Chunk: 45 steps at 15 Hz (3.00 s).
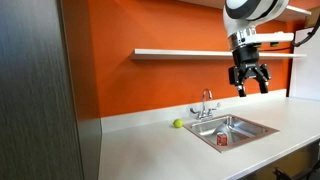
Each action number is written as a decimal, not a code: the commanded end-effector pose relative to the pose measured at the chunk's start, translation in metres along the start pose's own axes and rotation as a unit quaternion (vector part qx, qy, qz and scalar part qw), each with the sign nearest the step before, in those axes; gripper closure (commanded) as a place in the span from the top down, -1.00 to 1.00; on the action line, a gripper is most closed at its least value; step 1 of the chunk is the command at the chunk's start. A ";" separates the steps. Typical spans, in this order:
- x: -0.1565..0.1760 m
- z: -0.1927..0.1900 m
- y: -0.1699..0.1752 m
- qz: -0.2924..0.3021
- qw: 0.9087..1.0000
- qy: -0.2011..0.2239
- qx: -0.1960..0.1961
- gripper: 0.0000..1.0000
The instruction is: Put the can on the counter to the left
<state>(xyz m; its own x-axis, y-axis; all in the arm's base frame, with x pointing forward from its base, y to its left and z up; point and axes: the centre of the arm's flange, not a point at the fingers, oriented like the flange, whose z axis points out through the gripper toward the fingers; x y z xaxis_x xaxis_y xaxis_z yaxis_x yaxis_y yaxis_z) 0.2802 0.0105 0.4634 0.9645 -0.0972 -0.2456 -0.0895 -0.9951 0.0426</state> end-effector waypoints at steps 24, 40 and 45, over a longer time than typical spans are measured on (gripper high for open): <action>0.161 0.114 0.071 0.046 0.996 0.083 -0.003 1.00; 0.256 0.187 0.100 0.066 0.996 0.066 -0.009 1.00; 0.271 0.204 0.103 0.068 0.996 0.061 -0.008 1.00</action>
<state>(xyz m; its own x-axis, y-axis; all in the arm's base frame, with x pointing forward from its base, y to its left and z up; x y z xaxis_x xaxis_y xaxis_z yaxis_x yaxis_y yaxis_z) 0.4688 -0.1127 0.2147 0.9622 -0.2431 -0.1230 -0.2339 -0.9686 0.0848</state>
